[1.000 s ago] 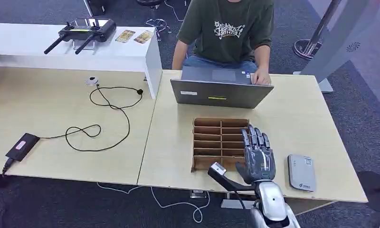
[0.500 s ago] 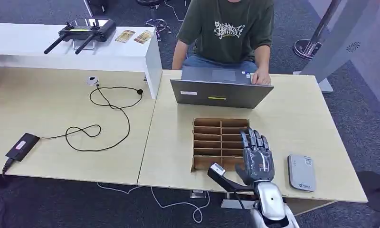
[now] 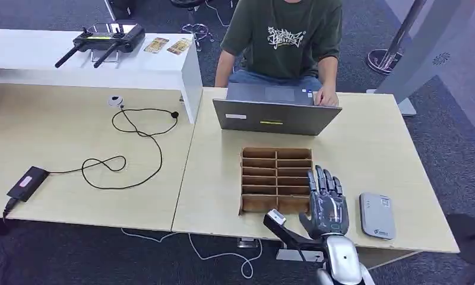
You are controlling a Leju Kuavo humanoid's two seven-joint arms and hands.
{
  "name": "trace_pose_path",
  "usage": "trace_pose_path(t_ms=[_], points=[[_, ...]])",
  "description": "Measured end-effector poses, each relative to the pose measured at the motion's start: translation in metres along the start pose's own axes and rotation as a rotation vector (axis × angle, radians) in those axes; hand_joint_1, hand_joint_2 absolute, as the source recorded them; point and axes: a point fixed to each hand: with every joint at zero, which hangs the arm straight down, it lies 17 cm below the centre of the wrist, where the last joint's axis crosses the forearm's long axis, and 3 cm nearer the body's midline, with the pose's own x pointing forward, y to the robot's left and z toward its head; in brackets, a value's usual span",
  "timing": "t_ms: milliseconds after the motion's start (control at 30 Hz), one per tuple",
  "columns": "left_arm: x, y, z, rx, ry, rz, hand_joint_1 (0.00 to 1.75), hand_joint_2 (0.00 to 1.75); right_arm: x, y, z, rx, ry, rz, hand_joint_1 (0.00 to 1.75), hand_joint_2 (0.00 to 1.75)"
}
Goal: Pass the card to the sensor for recognition and then transmit it.
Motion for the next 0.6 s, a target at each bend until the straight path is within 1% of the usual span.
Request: trace_pose_path(t_ms=[267, 600], points=[[0.000, 0.000, 0.000, -0.002, 0.000, -0.003, 0.00, 0.00, 0.002, -0.003, 0.000, -0.006, -0.012, -0.001, 0.00, 1.75], [0.001, -0.002, 0.000, -0.009, 0.000, -0.008, 0.00, 0.00, 0.011, 0.006, -0.003, 0.015, -0.053, 0.005, 0.00, 1.75]])
